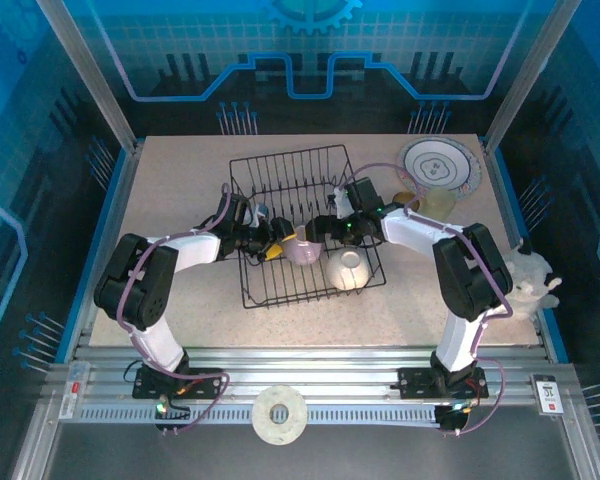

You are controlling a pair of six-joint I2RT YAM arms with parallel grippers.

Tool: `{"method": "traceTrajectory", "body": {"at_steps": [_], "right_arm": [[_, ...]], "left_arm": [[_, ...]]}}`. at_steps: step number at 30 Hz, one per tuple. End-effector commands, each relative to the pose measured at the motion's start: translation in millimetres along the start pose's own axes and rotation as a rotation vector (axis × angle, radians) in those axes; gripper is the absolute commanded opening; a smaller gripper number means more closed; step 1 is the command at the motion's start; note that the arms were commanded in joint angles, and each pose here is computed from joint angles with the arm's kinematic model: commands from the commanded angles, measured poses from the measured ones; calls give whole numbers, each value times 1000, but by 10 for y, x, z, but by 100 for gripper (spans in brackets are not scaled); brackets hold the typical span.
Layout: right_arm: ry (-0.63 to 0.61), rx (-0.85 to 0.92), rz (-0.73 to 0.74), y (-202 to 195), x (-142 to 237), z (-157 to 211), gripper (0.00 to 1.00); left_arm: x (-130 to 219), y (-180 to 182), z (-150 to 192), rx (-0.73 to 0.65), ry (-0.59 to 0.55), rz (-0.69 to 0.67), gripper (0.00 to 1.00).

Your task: Unload the mixed dishes from the dish rack

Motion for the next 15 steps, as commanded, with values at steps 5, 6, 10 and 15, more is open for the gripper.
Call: {"method": "traceTrajectory", "body": {"at_steps": [5,6,10,15], "right_arm": [[95,-84,58,-330,-184,246,83],[96,-106,45,-370,-188,251,81],[98,-193,-15,-530,-214,281,70],[116,-245,-33,-666,-263,354,66]], "left_arm": [[-19,154,94,70,41,-41,85],[-4,113,93,63,40,-31,88],[100,-38,45,18,21,-22,99],[206,-97,17,-26,-2,-54,99]]}}
Point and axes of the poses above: each hand's point on the last joint's axis, 136 mm out from that joint toward the fingers, its own x axis back along the fingers, its own y axis along the line the jaws close on, z = x × y, the point moved 1 cm from there along x, back along the fingers, and after that the axes turned 6 degrees about -x, right-handed, at the moved point
